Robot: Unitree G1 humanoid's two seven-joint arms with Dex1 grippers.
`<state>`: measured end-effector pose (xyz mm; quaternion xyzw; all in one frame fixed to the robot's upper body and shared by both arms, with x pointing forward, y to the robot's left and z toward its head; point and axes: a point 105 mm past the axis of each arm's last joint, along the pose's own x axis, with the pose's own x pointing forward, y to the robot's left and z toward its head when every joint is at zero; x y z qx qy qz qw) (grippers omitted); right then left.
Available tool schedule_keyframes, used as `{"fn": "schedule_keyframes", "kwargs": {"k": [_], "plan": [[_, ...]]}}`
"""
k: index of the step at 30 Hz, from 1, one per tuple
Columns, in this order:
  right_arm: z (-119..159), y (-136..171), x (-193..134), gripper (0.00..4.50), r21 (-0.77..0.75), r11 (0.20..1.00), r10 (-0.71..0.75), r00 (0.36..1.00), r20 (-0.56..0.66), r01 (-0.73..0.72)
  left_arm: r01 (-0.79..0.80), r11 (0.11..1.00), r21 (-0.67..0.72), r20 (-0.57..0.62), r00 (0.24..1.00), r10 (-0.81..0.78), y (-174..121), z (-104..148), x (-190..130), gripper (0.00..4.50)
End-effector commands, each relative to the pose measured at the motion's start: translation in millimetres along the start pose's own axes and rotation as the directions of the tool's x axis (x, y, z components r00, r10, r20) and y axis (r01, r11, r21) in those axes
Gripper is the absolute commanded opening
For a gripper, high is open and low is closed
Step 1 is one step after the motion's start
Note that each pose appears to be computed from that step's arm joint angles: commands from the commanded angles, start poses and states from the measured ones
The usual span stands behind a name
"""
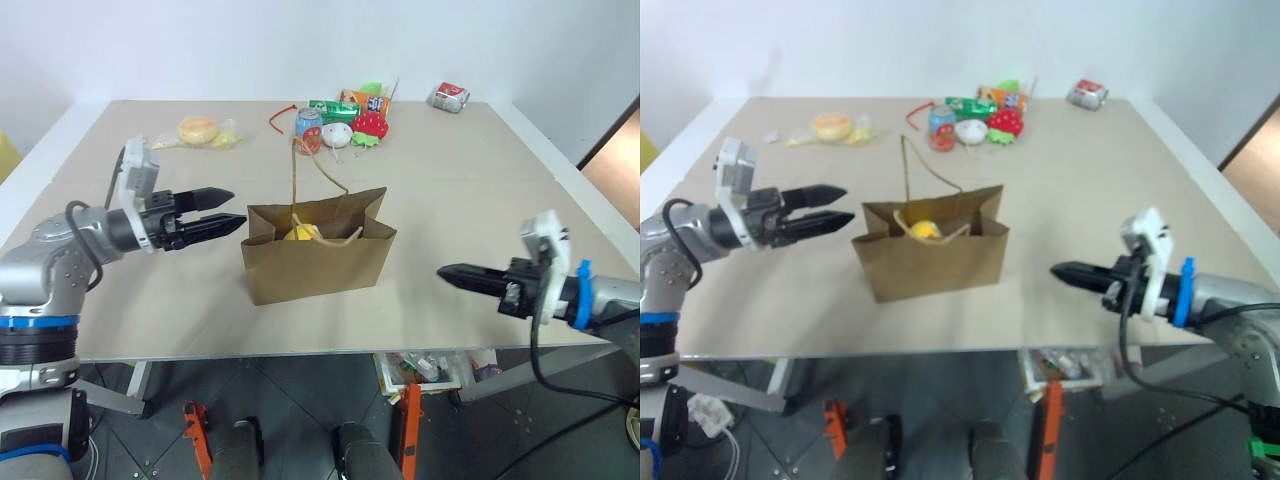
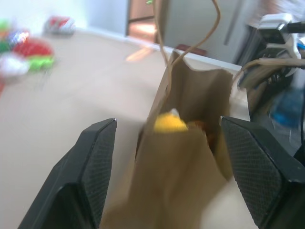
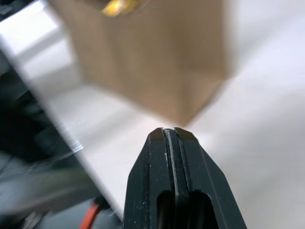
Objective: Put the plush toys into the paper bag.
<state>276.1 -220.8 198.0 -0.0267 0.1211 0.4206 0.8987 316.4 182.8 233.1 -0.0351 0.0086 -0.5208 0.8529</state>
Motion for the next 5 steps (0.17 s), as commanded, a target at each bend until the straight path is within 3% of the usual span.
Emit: {"fn": "schedule_keyframes", "kwargs": {"k": [1, 5], "plan": [[39, 0, -30, 0.00, -0.079, 0.996, -0.020, 0.992, 0.123, 0.030, -0.178, 0.979, -0.096, -0.064, 0.983, 0.173, -12, -17, -53, 3.55], [43, 6, -34, 0.00, -0.093, 0.996, -0.003, 0.992, 0.125, 0.015, -0.274, 0.952, -0.135, -0.097, 0.960, 0.263, -15, -35, -76, 3.55]]}}
